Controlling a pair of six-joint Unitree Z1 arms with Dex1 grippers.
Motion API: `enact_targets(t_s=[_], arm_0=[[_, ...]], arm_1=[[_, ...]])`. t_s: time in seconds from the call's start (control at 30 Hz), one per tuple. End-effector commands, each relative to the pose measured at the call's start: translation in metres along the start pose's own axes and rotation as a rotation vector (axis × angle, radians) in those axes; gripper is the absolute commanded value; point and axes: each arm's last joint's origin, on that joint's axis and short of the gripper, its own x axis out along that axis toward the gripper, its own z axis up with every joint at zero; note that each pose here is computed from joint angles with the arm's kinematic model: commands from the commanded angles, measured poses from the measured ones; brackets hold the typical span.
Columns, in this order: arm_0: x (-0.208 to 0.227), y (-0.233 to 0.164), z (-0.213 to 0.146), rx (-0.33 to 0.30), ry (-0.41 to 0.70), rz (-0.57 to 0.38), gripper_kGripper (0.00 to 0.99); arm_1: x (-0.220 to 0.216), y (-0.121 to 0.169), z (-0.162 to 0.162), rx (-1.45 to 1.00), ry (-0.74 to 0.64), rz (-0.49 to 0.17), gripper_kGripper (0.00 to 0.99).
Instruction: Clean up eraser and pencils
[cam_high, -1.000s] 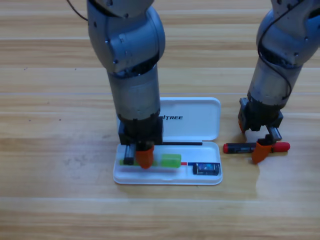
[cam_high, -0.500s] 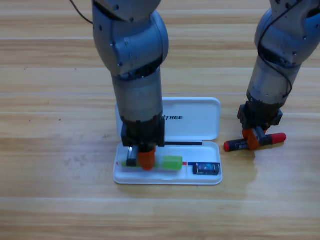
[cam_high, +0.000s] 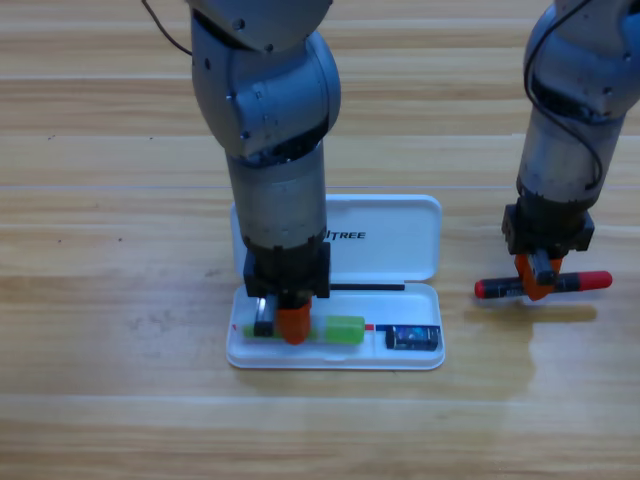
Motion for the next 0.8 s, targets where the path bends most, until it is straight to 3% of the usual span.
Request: enact_targets(t_s=[0.03,0.07,0.1,0.17,0.43,0.57,0.67,0.8], arm_0=[[0.022,-0.005,0.006,0.008,0.034,-0.039,0.603],[0.021,-0.006,0.005,0.008,0.037,-0.038,0.827],[0.02,-0.006,0.005,0.008,0.035,-0.038,0.925],[0.018,-0.006,0.004,0.008,0.034,-0.034,0.985],[0.011,-0.007,0.003,0.003,0.026,-0.022,0.989],[-0.022,-0.009,-0.008,-0.005,0.001,0.016,0.99],[-0.072,-0.003,-0.045,-0.065,-0.032,0.058,0.99],[-0.133,0.005,-0.123,-0.171,-0.071,0.127,0.99]], arm_1=[[-0.007,0.001,-0.011,0.032,-0.003,0.025,0.0],[-0.007,0.002,-0.01,0.031,-0.002,0.027,0.0],[-0.008,0.003,-0.01,0.028,-0.001,0.028,0.0],[-0.01,0.006,-0.01,0.023,0.002,0.032,0.0],[-0.047,0.04,0.0,-0.039,-0.035,0.066,0.0],[-0.067,0.059,0.024,-0.068,-0.069,0.076,0.0],[-0.072,0.065,0.047,-0.082,-0.084,0.058,0.0],[-0.067,0.062,0.079,-0.087,-0.096,0.039,0.0]])
